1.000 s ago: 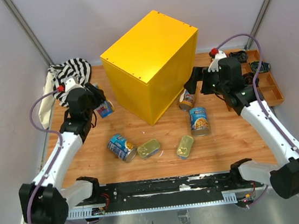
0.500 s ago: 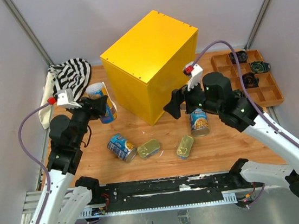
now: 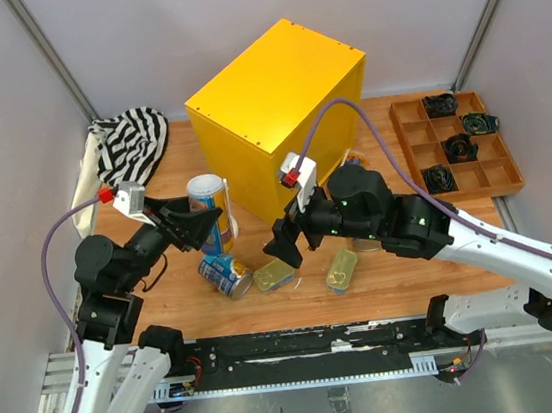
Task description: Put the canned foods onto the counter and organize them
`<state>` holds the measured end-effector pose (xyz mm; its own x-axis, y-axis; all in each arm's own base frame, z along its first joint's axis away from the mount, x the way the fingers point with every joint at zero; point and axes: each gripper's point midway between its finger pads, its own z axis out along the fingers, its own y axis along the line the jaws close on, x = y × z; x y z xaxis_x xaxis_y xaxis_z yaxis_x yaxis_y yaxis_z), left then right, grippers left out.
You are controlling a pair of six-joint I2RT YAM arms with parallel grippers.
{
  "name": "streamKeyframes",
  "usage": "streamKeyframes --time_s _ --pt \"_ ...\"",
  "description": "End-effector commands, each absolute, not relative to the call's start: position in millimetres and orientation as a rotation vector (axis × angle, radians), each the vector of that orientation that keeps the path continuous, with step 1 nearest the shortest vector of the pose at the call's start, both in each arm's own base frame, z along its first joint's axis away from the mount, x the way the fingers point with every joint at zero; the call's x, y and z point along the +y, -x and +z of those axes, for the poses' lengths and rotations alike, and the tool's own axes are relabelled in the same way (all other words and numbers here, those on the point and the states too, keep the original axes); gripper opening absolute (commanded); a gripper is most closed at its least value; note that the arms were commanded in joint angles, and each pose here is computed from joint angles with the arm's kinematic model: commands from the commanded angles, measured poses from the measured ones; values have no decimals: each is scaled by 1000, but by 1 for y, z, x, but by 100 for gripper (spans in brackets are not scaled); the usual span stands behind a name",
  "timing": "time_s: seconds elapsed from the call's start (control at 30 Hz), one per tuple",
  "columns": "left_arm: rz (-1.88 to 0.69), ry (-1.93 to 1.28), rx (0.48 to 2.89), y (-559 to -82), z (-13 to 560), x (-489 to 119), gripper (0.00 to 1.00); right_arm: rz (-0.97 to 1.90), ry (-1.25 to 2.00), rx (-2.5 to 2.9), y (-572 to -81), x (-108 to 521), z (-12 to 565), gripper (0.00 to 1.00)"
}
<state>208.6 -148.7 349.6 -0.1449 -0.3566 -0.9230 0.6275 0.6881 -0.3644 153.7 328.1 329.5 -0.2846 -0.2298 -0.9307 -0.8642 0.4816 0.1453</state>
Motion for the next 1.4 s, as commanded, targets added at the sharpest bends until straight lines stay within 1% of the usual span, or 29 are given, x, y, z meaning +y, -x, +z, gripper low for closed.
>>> streamKeyframes --time_s 0.0,0.07,0.27,0.67,1.0,1.37 --pt "-996 -391 1232 -158 420 -161 0 882 983 1680 -143 347 346 100" --pt "-1034 -418 1207 -149 424 -164 0 933 997 1642 -137 354 353 99" --pt "-1107 -475 1169 -128 431 -169 0 1043 998 1531 -123 363 383 99" --pt "-1176 -521 1121 -109 439 -173 0 1270 939 1367 -99 368 445 99" --pt "-1212 -556 1093 -101 448 -176 0 1306 916 1311 -104 387 468 99" --pt "-1233 -585 1044 -91 464 -177 0 1336 901 1309 -110 408 474 99"
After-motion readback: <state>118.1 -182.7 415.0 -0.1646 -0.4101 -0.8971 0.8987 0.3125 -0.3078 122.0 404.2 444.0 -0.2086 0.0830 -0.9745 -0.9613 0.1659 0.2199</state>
